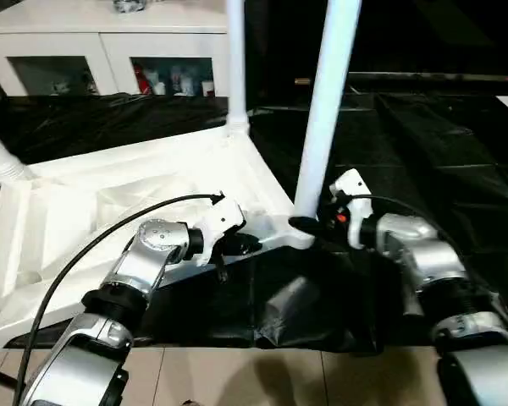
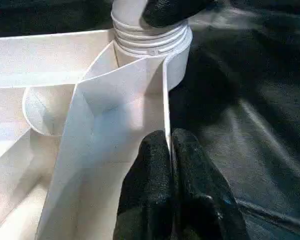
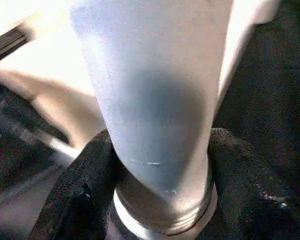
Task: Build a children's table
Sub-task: Rotate leg to tighten
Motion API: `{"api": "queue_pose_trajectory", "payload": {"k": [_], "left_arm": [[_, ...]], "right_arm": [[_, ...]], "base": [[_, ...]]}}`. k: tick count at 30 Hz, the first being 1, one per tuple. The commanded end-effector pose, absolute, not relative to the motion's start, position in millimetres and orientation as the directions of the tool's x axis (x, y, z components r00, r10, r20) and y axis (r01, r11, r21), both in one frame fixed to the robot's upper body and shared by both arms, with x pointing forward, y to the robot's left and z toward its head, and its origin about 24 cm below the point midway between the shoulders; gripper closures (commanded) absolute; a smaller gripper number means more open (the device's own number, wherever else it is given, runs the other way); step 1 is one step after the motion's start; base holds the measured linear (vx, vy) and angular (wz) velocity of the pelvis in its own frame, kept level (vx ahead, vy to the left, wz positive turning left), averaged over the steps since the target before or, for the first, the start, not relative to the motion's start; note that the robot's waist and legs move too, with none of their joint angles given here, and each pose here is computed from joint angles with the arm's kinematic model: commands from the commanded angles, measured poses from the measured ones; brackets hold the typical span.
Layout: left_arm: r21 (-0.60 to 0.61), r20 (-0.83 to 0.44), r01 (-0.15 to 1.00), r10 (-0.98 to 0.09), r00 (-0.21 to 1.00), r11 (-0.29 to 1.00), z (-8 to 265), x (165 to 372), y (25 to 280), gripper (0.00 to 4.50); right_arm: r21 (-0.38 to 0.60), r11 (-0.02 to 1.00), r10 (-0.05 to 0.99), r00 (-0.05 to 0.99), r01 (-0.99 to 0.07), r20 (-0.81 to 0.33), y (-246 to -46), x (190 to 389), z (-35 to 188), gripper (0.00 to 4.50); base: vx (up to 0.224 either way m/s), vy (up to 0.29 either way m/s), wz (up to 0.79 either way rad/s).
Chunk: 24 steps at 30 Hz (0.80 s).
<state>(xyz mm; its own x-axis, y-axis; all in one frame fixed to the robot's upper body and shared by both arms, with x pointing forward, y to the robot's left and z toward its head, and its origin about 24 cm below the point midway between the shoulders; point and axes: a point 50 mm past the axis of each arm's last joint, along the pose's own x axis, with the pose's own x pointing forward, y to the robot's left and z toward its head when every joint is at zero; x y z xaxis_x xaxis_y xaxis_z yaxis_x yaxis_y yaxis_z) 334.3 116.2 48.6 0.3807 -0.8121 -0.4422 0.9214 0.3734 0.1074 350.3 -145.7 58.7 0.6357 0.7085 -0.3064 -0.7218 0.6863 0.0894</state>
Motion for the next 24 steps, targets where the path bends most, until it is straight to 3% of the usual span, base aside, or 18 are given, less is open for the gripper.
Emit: {"api": "queue_pose_trajectory", "payload": {"k": [1, 4, 7, 9, 12, 16, 17, 24], "left_arm": [[0.109, -0.441, 0.919, -0.810, 0.387, 0.380, 48.0, 335.9, 110.0, 4.50], [0.135, -0.459, 0.871, -0.750, 0.477, 0.472, 45.6, 346.5, 94.0, 4.50], [0.149, -0.459, 0.843, -0.718, 0.523, 0.518, 45.9, 350.9, 87.0, 4.50], [0.160, -0.451, 0.803, -0.681, 0.577, 0.575, 47.2, 355.5, 76.5, 4.50], [0.168, -0.441, 0.783, -0.665, 0.603, 0.599, 48.5, 357.8, 66.2, 4.50], [0.160, -0.429, 0.800, -0.690, 0.584, 0.578, 49.0, 356.1, 60.7, 4.50], [0.162, -0.426, 0.804, -0.695, 0.580, 0.572, 48.9, 355.7, 61.1, 4.50], [0.152, -0.396, 0.852, -0.759, 0.517, 0.501, 50.6, 350.9, 72.6, 4.50]], "right_arm": [[0.114, 0.771, 0.621, 0.698, -0.627, -0.357, -153.3, 348.6, 43.7, 2.10], [0.118, 0.891, 0.448, 0.804, -0.439, -0.392, -141.6, 344.9, 22.3, 2.12], [0.126, 0.925, 0.378, 0.831, -0.359, -0.409, -136.4, 343.1, 15.2, 2.12], [0.159, 0.958, 0.285, 0.859, -0.240, -0.425, -126.8, 341.3, 7.8, 2.12], [0.186, 0.966, 0.243, 0.875, -0.180, -0.418, -112.3, 340.1, 6.4, 2.12], [0.153, 0.963, 0.265, 0.888, -0.222, -0.376, -100.5, 342.6, 13.3, 2.12], [0.160, 0.959, 0.278, 0.892, -0.234, -0.358, -99.9, 343.4, 15.6, 1.58], [0.082, 0.924, 0.381, 0.888, -0.373, -0.256, -112.6, 352.2, 37.9, 0.97]], "base": [[0.000, 0.000, 0.00], [0.000, 0.000, 0.00], [0.000, 0.000, 0.00], [0.000, 0.000, 0.00], [0.000, 0.000, 0.00], [0.000, 0.000, 0.00], [0.000, 0.000, 0.00], [0.000, 0.000, 0.00]]}}
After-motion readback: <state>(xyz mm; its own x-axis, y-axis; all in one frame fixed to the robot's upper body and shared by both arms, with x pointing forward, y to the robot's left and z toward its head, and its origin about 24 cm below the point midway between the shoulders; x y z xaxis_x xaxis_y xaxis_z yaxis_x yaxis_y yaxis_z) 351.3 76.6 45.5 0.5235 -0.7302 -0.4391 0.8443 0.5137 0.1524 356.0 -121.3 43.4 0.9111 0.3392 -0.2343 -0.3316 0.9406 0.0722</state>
